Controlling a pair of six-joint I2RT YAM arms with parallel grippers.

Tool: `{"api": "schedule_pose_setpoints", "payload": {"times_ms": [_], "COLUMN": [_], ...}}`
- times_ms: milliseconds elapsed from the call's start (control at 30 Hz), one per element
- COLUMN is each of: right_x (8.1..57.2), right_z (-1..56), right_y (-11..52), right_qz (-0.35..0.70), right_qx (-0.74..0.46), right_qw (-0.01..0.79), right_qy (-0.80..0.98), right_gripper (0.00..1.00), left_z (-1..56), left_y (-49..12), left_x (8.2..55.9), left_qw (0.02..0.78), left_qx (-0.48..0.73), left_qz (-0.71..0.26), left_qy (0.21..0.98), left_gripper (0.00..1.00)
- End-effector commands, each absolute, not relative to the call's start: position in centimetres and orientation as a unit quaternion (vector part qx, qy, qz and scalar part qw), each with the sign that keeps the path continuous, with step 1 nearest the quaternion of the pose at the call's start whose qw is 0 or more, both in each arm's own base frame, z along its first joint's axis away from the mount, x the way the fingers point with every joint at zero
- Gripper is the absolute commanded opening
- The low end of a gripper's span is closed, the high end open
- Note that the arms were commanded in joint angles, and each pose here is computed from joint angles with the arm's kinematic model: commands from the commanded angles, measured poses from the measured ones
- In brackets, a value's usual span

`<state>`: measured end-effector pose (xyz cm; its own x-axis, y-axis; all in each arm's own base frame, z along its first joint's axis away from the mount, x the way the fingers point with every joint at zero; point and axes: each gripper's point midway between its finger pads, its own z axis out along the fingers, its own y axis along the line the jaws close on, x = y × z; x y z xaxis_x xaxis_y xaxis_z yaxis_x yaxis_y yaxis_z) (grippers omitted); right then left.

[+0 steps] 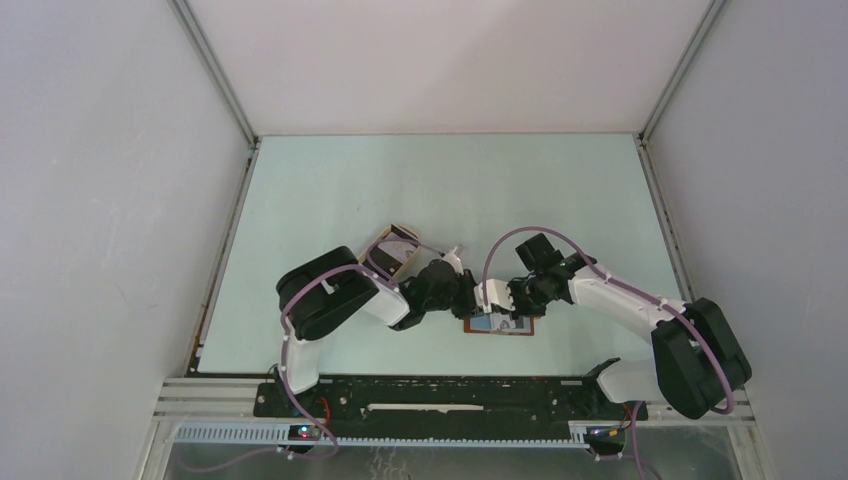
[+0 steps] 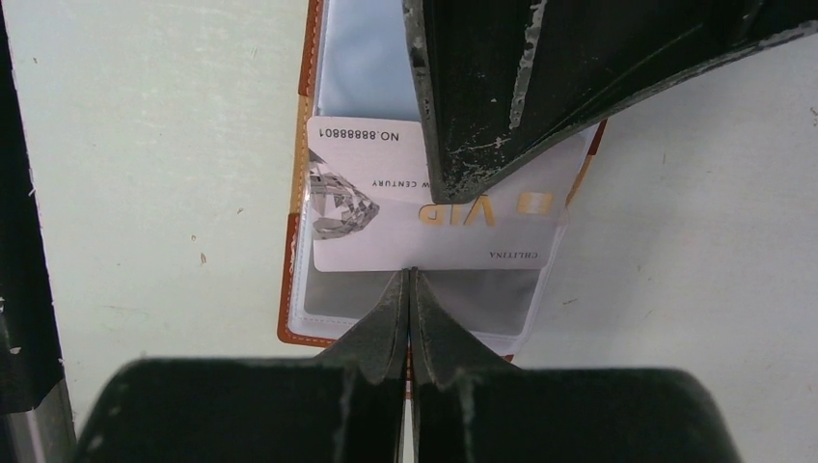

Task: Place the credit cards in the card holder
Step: Insert the credit card into the card holder.

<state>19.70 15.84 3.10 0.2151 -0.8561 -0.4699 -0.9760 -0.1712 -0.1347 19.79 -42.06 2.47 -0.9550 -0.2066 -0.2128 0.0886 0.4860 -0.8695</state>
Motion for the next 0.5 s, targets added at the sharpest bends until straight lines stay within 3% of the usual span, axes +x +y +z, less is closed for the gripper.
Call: {"api": "schedule_pose_setpoints", "payload": {"times_ms": [0,333,467], "right_x": [18.2,18.6,18.4], "right_z": [3.6,6.9,7.1], "right_y": [16.1,18.1,18.7], "right_qz": [0.168,0.200,0.204], "right_qx": [-0.753,-0.735,-0.741], "right_qw": [0.205,0.285,0.291], "right_qy": [0.602,0.582,0.570], "right_gripper": [0.06,0.16,0.16], "left_z": [-2.9,-2.1,-1.6], "left_y": [-39.4,-39.2,-39.3], "left_x": [16.6,17.0,17.2], "left_qw": [0.089,0.104,0.109], "left_qx": [-0.007,0.002,0.003], "left_qz": [-0.426,-0.439,-0.447], "left_qy": [0.900,0.892,0.888], "left_gripper": [0.12,0.29,0.35]}}
